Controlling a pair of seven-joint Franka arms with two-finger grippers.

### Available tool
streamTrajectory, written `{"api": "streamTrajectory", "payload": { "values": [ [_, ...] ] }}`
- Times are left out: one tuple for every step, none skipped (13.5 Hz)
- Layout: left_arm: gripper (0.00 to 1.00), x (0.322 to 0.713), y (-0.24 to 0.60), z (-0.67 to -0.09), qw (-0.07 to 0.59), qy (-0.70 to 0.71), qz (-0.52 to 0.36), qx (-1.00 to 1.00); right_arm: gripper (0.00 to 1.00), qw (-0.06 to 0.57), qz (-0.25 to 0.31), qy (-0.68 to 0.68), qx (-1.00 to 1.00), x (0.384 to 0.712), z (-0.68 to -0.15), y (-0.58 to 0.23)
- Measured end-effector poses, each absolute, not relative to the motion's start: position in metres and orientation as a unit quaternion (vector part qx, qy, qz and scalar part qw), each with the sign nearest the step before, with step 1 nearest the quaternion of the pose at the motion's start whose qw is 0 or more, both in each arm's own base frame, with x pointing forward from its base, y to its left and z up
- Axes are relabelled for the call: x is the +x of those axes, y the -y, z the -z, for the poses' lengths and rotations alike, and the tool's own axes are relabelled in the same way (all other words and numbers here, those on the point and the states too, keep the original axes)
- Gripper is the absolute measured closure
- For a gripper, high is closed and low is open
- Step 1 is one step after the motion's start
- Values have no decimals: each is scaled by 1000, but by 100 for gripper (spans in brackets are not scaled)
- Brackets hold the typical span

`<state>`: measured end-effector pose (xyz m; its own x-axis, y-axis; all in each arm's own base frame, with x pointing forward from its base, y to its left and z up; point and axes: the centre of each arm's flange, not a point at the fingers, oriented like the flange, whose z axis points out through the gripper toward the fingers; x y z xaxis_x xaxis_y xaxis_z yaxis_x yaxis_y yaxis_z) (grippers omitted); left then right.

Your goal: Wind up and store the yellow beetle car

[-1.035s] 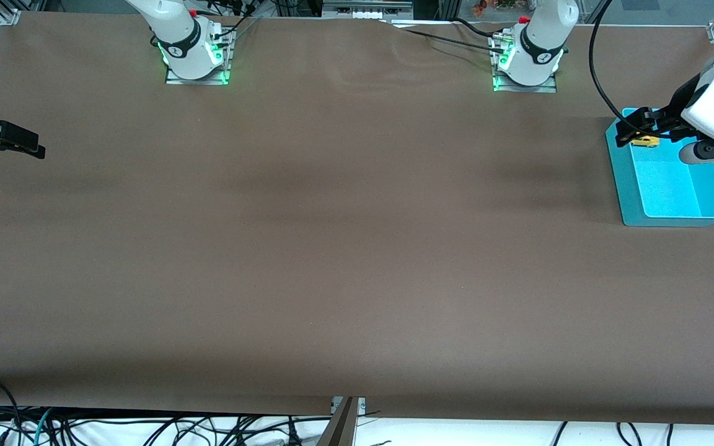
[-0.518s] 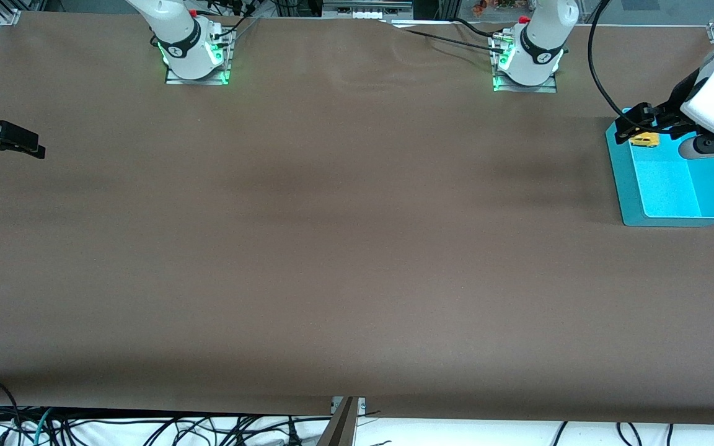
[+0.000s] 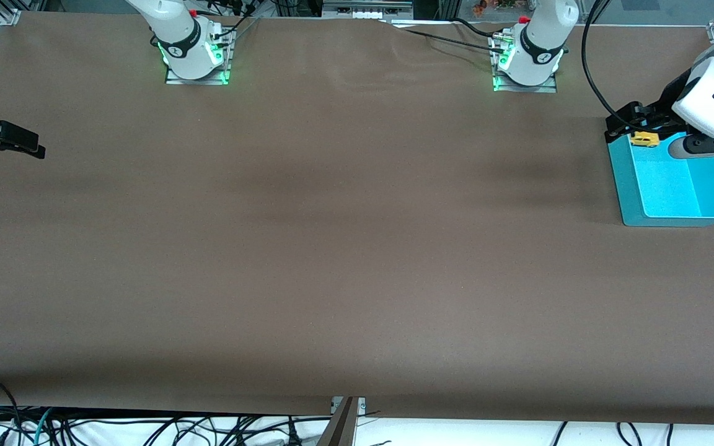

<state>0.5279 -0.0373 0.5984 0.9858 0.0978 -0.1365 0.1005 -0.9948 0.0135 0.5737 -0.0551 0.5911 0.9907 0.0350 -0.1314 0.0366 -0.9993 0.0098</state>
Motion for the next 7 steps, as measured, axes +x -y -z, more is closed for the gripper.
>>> {"api": "streamTrajectory", "payload": {
  "values": [
    [0, 528, 36, -597, 13, -52, 70, 996, 0, 6, 66, -18, 998, 574, -591, 55],
    [0, 528, 35, -596, 13, -52, 71, 996, 0, 6, 66, -18, 998, 574, -591, 55],
    [0, 528, 35, -596, 13, -52, 71, 996, 0, 6, 66, -18, 998, 574, -591, 55],
    [0, 528, 35, -596, 13, -52, 71, 996, 0, 6, 66, -18, 998, 574, -591, 55],
    [0, 528, 35, -596, 13, -52, 71, 996, 0, 6, 66, -18, 998, 574, -591, 55],
    [0, 528, 35, -596, 13, -52, 71, 996, 0, 6, 66, -18, 998, 574, -591, 55],
    [0, 528, 35, -596, 13, -49, 71, 996, 0, 6, 66, -18, 998, 574, -591, 55]
  ]
}}
